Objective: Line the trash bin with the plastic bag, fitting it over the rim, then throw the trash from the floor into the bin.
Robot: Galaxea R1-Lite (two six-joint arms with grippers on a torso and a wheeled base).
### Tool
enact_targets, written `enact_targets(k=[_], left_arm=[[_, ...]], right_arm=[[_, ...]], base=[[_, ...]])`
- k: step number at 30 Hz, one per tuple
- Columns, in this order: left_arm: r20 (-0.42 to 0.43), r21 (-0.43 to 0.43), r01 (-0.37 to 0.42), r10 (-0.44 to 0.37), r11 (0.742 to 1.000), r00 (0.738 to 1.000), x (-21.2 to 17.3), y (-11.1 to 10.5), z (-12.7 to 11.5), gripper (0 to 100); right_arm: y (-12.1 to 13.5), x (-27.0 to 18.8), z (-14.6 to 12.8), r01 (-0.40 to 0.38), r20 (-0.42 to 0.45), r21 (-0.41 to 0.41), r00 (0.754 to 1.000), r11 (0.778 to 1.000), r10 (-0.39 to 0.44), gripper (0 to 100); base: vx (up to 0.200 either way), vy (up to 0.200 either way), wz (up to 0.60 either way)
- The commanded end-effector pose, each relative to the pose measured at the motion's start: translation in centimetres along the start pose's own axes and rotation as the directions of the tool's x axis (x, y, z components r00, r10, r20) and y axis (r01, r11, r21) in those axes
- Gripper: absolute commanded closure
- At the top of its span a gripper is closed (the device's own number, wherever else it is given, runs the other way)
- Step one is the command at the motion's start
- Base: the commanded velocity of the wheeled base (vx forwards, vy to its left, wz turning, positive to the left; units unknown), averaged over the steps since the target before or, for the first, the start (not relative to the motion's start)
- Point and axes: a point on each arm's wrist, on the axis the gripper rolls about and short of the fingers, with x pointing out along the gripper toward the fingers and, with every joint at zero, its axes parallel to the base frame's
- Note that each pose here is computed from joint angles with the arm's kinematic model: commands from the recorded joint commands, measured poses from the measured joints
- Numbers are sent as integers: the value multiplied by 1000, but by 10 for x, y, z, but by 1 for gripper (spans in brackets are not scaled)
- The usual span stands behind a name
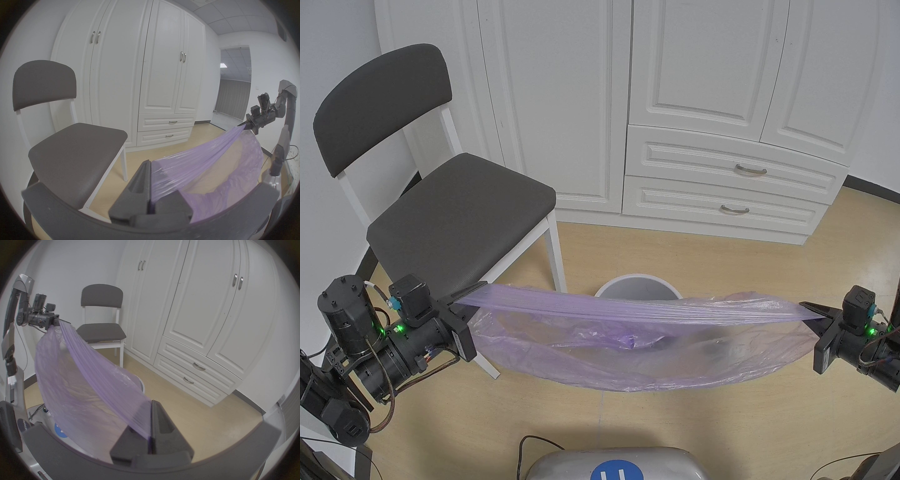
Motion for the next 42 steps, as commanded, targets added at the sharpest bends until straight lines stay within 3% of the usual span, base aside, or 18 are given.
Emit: enact_targets(k=[1,8,12,30,38,42], left_arm=[[-9,-5,10,-10,1000,1000,-4,8,-3,100],[5,-9,80,-80,997,997,-10,11,-6,100],[3,-10,106,-106,994,994,-14,14,-7,100],[11,-15,97,-97,995,995,-9,18,-5,100],[92,-9,148,-147,989,985,-4,4,7,100],[165,3,118,-117,993,979,-4,-9,16,100]], right_arm=[[-9,-6,-2,-12,30,-3,999,1000,12,100],[-20,-12,-7,-144,108,-9,984,989,144,100],[-28,-12,-10,-167,119,1,979,986,166,100],[-28,-11,-12,-172,112,-16,979,985,173,100],[-28,-20,-5,-150,164,-34,974,988,153,100],[-28,-38,2,-120,228,-55,965,991,129,100]], base=[[0,0,0],[0,0,0],[0,0,0],[0,0,0],[0,0,0],[0,0,0]])
